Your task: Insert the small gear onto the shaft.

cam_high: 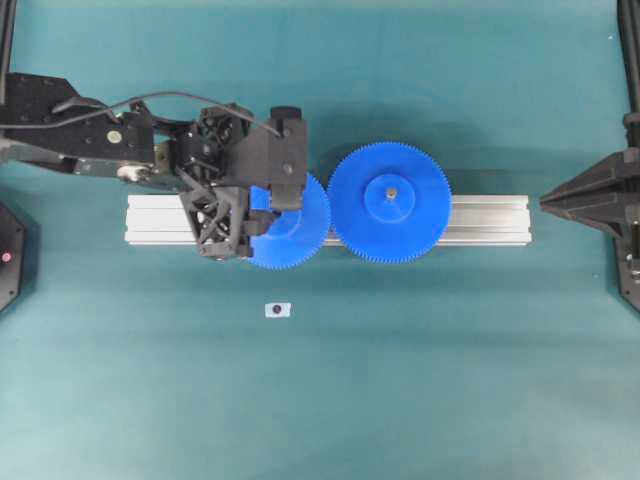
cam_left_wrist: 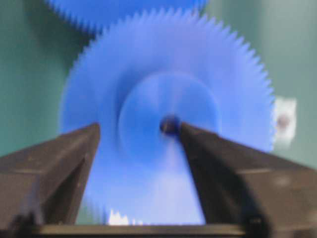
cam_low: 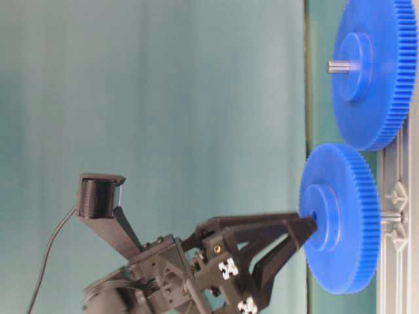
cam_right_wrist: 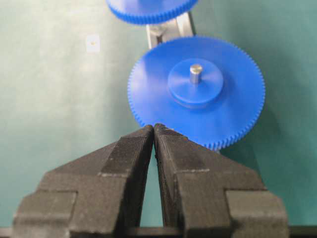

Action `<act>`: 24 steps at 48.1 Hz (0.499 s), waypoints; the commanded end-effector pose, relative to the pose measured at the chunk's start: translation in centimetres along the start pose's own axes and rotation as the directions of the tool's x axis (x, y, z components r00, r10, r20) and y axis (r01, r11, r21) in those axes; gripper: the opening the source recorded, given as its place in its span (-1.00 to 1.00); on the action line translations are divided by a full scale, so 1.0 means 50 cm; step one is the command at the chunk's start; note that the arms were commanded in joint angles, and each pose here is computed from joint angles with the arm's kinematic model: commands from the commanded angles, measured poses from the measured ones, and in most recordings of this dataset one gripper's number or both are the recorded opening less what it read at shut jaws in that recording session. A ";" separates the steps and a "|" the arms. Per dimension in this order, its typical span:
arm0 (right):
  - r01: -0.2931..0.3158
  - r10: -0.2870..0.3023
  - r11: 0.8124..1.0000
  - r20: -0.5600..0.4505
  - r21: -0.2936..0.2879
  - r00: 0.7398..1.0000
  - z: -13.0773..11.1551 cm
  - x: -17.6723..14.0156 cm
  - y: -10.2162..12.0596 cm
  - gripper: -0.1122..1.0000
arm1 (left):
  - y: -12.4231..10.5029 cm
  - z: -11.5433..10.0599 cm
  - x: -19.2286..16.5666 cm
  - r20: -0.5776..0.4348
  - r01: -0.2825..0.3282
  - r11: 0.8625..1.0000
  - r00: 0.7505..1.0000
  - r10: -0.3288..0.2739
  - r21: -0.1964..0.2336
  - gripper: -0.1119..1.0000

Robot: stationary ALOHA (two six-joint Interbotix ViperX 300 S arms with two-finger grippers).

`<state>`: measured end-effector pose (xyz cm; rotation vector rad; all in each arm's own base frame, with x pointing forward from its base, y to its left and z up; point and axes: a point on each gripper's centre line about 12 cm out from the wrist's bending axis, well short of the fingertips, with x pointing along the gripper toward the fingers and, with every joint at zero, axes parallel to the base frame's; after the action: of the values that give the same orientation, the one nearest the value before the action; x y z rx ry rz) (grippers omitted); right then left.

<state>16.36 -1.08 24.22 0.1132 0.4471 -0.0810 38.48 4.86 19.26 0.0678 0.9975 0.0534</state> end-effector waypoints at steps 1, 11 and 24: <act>-0.001 0.001 1.000 0.011 0.015 1.000 0.007 0.000 0.001 -0.42 | -0.003 -0.007 0.016 -0.027 0.004 1.000 1.000 -0.004 0.005 0.65; -0.001 0.001 0.999 0.011 0.051 1.000 0.004 0.000 0.000 -0.42 | 0.000 0.012 0.006 0.009 -0.001 1.000 1.000 0.001 0.016 0.63; -0.001 0.000 0.999 0.017 0.049 1.000 0.005 -0.003 0.000 -0.42 | 0.010 0.021 -0.048 0.036 -0.012 1.000 0.999 0.012 0.008 0.62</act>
<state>16.15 -1.04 24.13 0.1548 0.4395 -0.0893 38.52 4.86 19.87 0.0761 0.9993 0.0491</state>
